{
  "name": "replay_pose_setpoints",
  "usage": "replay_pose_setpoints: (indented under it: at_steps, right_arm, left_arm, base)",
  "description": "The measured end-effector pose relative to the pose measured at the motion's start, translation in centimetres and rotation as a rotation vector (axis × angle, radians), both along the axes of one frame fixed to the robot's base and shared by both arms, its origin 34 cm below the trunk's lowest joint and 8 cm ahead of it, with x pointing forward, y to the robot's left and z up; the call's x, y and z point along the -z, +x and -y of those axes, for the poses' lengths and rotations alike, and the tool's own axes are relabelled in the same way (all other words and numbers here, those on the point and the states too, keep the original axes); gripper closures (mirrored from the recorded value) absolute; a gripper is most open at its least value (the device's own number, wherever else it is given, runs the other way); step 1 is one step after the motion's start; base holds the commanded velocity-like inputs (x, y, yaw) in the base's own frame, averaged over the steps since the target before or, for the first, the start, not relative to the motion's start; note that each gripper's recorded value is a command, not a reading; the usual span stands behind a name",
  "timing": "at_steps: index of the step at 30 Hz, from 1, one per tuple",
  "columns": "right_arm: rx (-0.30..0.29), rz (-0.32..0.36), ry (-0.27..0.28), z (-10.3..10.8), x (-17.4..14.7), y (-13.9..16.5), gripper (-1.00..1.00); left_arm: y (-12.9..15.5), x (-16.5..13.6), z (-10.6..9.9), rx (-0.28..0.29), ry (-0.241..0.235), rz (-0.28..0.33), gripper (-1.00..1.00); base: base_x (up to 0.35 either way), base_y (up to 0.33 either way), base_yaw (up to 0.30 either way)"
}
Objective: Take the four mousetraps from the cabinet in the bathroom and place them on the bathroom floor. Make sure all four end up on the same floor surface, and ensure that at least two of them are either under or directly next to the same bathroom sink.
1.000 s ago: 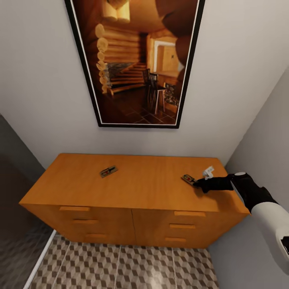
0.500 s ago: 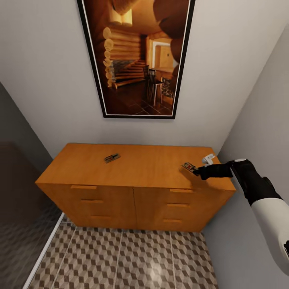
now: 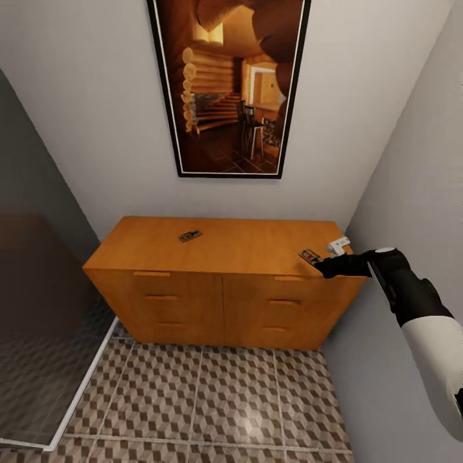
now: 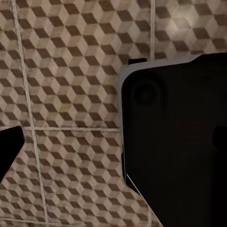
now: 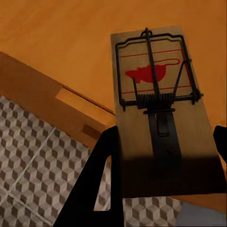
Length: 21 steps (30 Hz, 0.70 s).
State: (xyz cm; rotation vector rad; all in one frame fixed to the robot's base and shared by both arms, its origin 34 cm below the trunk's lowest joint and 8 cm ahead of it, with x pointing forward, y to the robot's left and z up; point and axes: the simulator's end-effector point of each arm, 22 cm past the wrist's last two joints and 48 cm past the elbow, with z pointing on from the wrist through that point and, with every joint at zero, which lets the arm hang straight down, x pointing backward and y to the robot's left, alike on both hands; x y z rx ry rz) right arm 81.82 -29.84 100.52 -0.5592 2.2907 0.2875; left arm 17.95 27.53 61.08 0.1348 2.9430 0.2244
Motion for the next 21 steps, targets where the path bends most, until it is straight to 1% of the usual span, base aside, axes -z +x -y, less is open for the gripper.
replay_pose_setpoints:
  at_steps: [4, 8, 11, 13, 21]
  right_arm:
    - [0.048, 0.029, -0.033, 0.0, 0.1, 1.0, 1.00]
    - [0.090, 0.062, -0.059, -0.9, 0.1, 2.0, 1.00]
    - [0.138, 0.091, -0.090, -1.0, 0.0, 2.9, 1.00]
    - [0.156, 0.102, -0.099, -1.2, 0.0, 3.2, 1.00]
    - [0.160, 0.104, -0.102, -1.3, 0.1, 3.2, 1.00]
  left_arm:
    - [0.0, 0.0, 0.0, 0.000, 0.000, 0.001, -1.00]
    - [0.1, 0.0, 0.0, 0.001, -0.001, 0.002, -1.00]
    - [0.1, 0.0, 0.0, 0.001, 0.000, 0.003, -1.00]
    - [0.1, 0.0, -0.1, 0.000, 0.000, 0.004, -1.00]
    - [0.1, 0.0, 0.0, 0.004, -0.001, 0.004, -1.00]
  base:
    - [-0.281, 0.179, 0.000]
    - [-0.266, 0.196, 0.000]
    - [-0.238, 0.216, 0.000]
    - [-0.175, 0.252, 0.000]
    - [-0.170, 0.246, 0.000]
